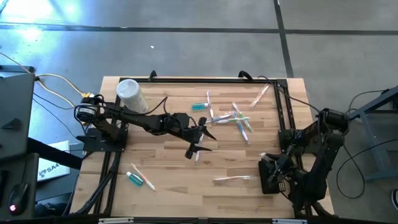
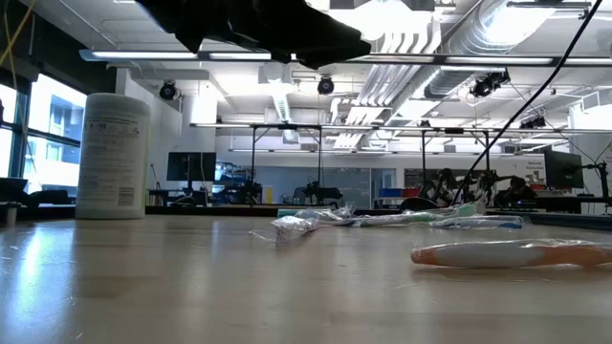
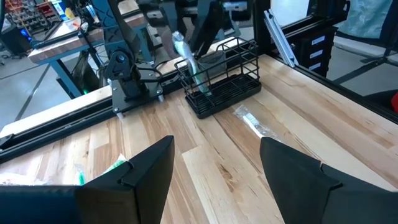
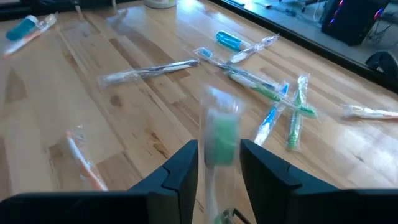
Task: Pick & Place toothbrushing station
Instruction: Adjust the black mesh organizer on the table
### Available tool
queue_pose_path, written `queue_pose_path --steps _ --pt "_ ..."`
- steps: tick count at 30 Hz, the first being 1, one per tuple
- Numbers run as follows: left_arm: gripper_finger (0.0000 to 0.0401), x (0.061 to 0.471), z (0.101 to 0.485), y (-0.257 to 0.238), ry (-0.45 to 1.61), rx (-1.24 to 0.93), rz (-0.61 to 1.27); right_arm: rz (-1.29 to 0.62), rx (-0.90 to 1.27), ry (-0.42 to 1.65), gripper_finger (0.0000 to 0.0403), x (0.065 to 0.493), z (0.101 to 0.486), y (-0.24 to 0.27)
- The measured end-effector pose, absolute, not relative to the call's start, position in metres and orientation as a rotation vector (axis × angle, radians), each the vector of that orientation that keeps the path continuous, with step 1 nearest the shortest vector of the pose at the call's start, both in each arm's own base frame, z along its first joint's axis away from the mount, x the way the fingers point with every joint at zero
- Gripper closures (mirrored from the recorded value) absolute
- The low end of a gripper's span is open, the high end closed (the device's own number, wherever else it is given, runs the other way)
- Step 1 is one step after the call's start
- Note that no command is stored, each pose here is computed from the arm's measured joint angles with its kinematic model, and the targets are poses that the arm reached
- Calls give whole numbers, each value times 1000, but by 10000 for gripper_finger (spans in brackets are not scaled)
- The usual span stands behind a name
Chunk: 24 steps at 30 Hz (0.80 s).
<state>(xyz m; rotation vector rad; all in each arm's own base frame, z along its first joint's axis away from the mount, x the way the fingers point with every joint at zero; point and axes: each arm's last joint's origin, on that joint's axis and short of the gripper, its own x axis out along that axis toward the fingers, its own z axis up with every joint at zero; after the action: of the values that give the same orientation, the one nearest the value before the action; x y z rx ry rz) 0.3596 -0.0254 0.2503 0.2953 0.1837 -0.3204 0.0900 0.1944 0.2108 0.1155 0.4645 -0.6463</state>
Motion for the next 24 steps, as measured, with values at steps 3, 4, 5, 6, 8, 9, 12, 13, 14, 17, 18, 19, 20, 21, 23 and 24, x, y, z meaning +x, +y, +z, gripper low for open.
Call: queue_pose_path --steps 3,4,5,6,8,9,12,13,14,17,18,19,20,21,23,24 --pt "164 360 250 -25 184 295 -320 -632 153 467 292 89 220 190" --pt "164 360 250 -25 185 295 -321 -626 164 465 292 88 223 188" --pt "164 360 250 -25 188 294 -321 -619 170 465 292 88 225 187" --pt "164 359 250 -25 191 294 -321 -613 171 466 292 87 228 186" --pt "164 359 249 -25 193 294 -322 -608 185 466 292 87 231 184" --pt "164 359 249 -25 194 293 -322 -605 191 464 292 87 232 183" --pt "164 359 249 -25 201 292 -323 -582 199 432 292 87 235 181" --pt "164 359 248 -25 203 292 -323 -570 203 413 292 87 237 180" --pt "164 359 248 -25 206 292 -323 -556 207 392 292 87 239 180" --pt "164 359 247 -25 215 289 -325 -508 218 328 292 85 245 178" --pt "164 359 247 -25 216 289 -324 -488 214 308 292 84 246 178" --pt "164 359 247 -25 218 289 -325 -468 207 291 292 83 248 178" --pt "164 359 247 -25 222 288 -326 -448 203 274 292 83 249 178" --pt "164 359 246 -25 229 288 -327 -427 197 255 292 82 250 179" --pt "164 357 244 -25 254 285 -330 -388 181 219 292 81 251 182" --pt "164 356 244 -25 270 283 -332 -370 173 201 292 80 251 183"
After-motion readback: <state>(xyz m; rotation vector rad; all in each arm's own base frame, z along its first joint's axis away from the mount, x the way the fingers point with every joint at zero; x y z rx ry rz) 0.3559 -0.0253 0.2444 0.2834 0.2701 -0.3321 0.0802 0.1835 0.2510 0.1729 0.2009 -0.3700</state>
